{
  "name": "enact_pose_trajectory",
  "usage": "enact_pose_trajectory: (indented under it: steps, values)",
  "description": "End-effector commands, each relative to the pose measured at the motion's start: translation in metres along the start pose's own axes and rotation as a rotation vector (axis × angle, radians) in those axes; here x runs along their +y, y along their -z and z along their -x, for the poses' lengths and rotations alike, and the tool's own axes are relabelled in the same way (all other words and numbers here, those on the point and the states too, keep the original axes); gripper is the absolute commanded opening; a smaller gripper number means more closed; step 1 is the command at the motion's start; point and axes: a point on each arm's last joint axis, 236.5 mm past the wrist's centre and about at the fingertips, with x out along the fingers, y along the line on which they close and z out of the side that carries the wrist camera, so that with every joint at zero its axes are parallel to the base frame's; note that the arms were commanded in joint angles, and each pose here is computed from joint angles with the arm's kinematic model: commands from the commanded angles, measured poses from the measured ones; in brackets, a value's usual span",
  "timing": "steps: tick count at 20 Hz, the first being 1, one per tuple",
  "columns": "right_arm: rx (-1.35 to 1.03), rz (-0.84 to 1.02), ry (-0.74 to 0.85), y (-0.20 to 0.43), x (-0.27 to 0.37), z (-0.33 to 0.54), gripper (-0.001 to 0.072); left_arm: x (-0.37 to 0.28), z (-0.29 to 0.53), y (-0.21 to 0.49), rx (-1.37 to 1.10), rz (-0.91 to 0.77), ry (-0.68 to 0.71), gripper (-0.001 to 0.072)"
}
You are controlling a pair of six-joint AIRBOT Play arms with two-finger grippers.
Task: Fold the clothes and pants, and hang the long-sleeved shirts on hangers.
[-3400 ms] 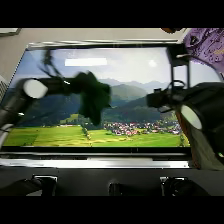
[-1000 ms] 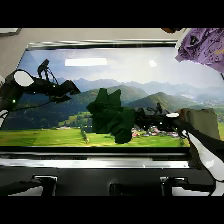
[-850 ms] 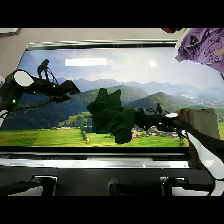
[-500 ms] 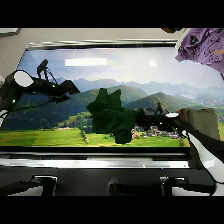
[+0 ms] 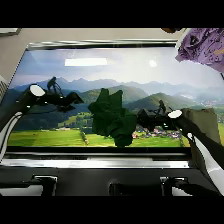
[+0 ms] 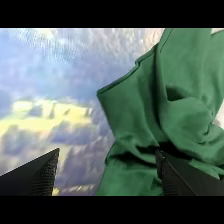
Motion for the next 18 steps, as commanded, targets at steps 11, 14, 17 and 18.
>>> enact_pose_trajectory:
  steps: [11,14,17,18]
  values:
    - [-0.012,0.009,0.011,-0.002,0.0,0.003,0.0034,-0.01,-0.091,0.01,0.067,0.09,0.126,0.0624]
    - [-0.022,0.01,0.01,-0.004,0.001,0.004,0.0034,-0.014,-0.096,0.007,0.069,0.105,0.143,0.0007]
    - [-0.108,0.097,-0.006,-0.02,0.016,0.018,0.0033,-0.035,-0.074,-0.018,0.003,0.052,0.182,0.0014]
    - [-0.156,0.157,-0.002,-0.03,0.026,0.029,0.0033,-0.046,-0.058,-0.033,-0.04,0.007,0.2,0.0013]
